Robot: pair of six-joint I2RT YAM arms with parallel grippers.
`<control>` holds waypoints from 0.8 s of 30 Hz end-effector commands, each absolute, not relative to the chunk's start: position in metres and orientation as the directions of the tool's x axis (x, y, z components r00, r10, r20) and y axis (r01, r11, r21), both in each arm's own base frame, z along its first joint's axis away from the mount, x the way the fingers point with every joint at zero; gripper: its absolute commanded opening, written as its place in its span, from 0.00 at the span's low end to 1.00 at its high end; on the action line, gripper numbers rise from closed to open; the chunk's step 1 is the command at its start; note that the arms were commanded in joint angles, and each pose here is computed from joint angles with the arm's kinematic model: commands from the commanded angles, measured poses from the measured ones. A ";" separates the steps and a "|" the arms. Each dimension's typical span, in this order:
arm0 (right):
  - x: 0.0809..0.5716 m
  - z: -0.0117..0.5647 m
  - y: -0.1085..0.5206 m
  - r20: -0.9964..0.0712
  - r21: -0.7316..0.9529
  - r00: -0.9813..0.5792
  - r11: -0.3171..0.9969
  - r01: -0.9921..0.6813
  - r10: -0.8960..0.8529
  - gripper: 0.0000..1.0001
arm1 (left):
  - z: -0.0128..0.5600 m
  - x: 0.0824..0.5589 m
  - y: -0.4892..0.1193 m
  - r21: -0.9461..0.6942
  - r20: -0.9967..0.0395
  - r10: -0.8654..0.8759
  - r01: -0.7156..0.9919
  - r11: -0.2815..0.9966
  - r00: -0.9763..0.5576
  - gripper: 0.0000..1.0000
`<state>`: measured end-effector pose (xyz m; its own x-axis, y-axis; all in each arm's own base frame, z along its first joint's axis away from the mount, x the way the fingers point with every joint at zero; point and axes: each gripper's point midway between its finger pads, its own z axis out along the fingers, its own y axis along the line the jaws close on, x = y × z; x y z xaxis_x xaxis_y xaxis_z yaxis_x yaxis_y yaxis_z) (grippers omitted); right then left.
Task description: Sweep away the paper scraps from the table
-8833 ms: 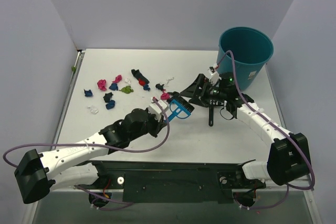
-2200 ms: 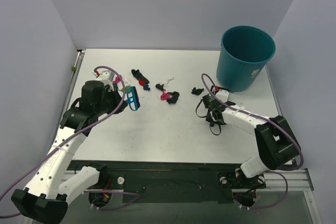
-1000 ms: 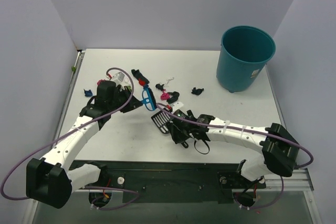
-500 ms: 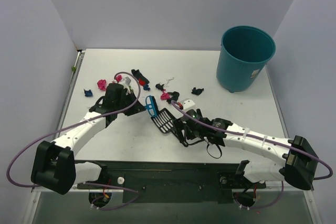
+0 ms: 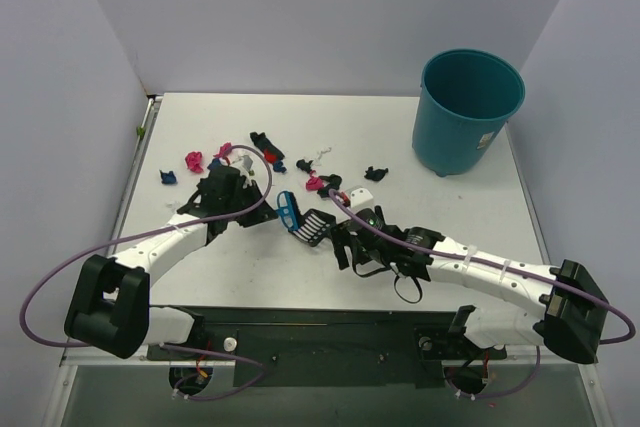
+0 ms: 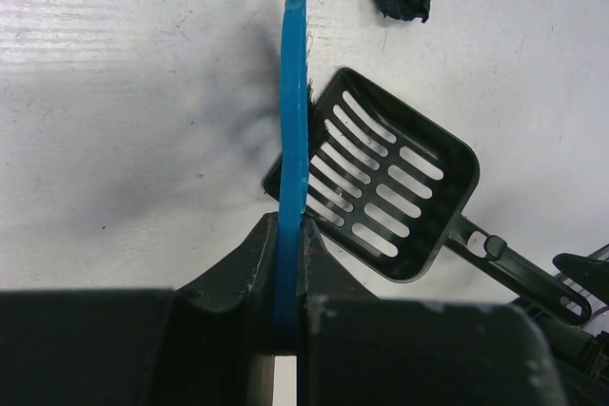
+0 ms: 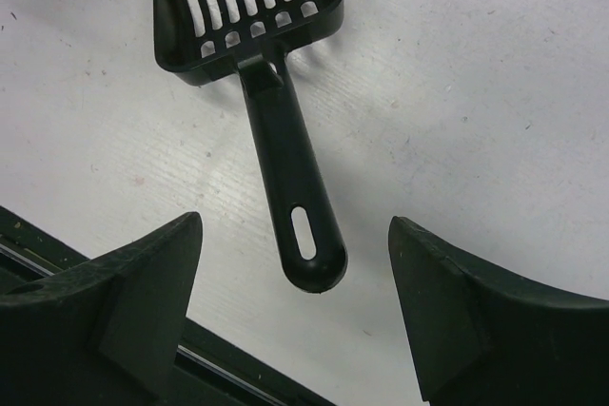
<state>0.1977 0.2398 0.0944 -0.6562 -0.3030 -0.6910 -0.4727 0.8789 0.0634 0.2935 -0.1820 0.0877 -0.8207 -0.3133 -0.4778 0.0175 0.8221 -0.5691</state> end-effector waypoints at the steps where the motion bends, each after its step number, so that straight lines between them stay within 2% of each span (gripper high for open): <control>1: 0.209 0.105 0.237 -0.757 0.065 -0.604 0.891 -0.450 -0.249 0.74 | 0.088 0.300 -0.185 -0.561 -0.517 -0.296 0.057 0.826 -0.803 0.00; 4: 0.214 0.117 0.235 -0.795 0.054 -0.556 0.886 -0.460 -0.240 0.74 | 0.088 0.301 -0.186 -0.564 -0.517 -0.294 0.062 0.823 -0.804 0.00; 8: 0.217 0.118 0.232 -0.786 0.047 -0.563 0.883 -0.468 -0.256 0.73 | 0.088 0.301 -0.188 -0.565 -0.516 -0.290 0.066 0.822 -0.806 0.00; 24: 0.222 0.102 0.266 -0.743 0.051 -0.574 0.826 -0.561 -0.344 0.49 | 0.089 0.304 -0.194 -0.570 -0.514 -0.285 0.074 0.819 -0.809 0.00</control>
<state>0.2106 0.2481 0.0802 -0.6127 -0.3655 -0.7007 -0.5402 0.8409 0.0337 0.2986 -0.1895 0.0852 -0.8169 -0.3033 -0.4906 0.0412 0.8178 -0.5741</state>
